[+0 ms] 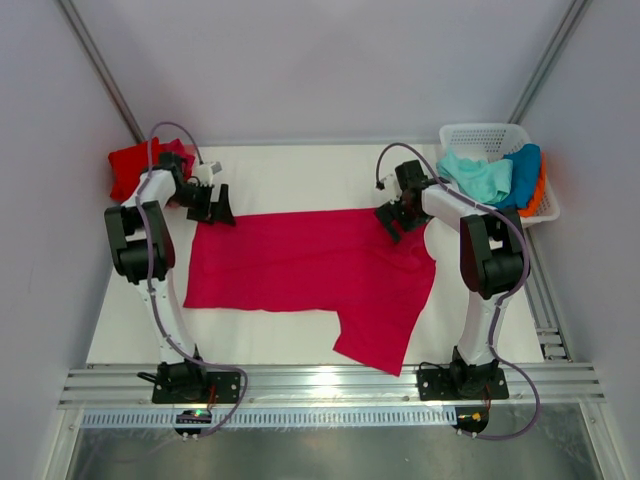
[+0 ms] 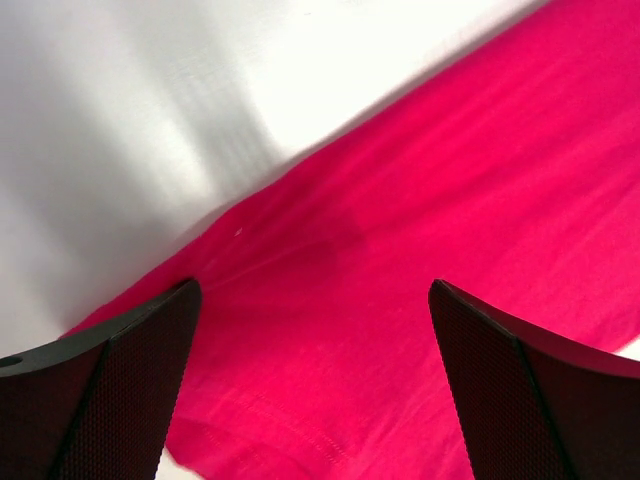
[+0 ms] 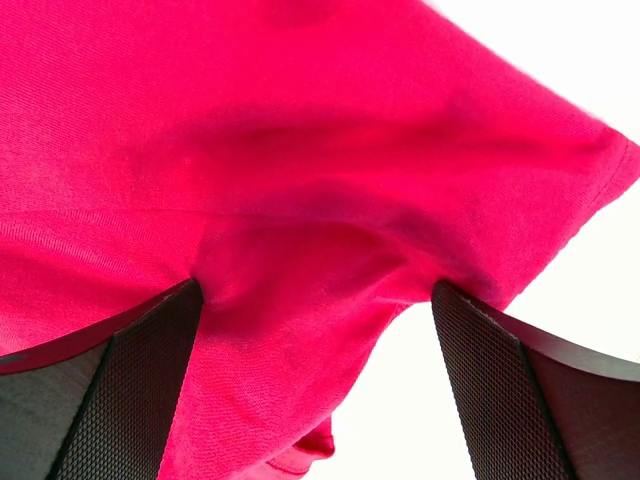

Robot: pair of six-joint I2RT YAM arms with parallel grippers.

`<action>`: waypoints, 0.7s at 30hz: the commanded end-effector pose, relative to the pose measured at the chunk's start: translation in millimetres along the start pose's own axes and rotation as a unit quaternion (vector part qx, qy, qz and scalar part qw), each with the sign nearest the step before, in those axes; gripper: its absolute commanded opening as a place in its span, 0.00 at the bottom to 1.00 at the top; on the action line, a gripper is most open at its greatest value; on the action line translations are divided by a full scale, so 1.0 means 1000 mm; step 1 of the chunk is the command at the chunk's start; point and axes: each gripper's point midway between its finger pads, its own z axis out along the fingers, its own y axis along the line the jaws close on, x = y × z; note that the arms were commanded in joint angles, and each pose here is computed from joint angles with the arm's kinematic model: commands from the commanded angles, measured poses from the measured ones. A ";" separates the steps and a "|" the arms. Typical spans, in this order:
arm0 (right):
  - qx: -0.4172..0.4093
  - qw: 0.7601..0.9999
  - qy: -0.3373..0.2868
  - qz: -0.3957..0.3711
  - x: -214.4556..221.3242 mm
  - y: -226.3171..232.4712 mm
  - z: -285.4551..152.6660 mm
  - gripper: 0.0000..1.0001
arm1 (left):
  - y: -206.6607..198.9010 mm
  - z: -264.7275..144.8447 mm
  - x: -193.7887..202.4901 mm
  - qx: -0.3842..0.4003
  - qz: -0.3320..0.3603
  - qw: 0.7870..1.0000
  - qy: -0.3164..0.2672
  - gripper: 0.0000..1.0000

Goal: Fold and stack the t-shirts
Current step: Fold the tshirt

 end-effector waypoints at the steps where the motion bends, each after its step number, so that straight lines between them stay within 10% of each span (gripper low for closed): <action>1: 0.059 0.998 -0.001 0.004 0.002 -0.028 -0.005 0.99 | 0.058 -0.018 0.007 -0.133 0.004 0.991 -0.005 0.99; 21: 0.042 0.991 -0.127 0.002 -0.035 -0.023 -0.053 0.99 | -0.007 -0.085 -0.036 -0.125 0.033 0.983 -0.132 0.99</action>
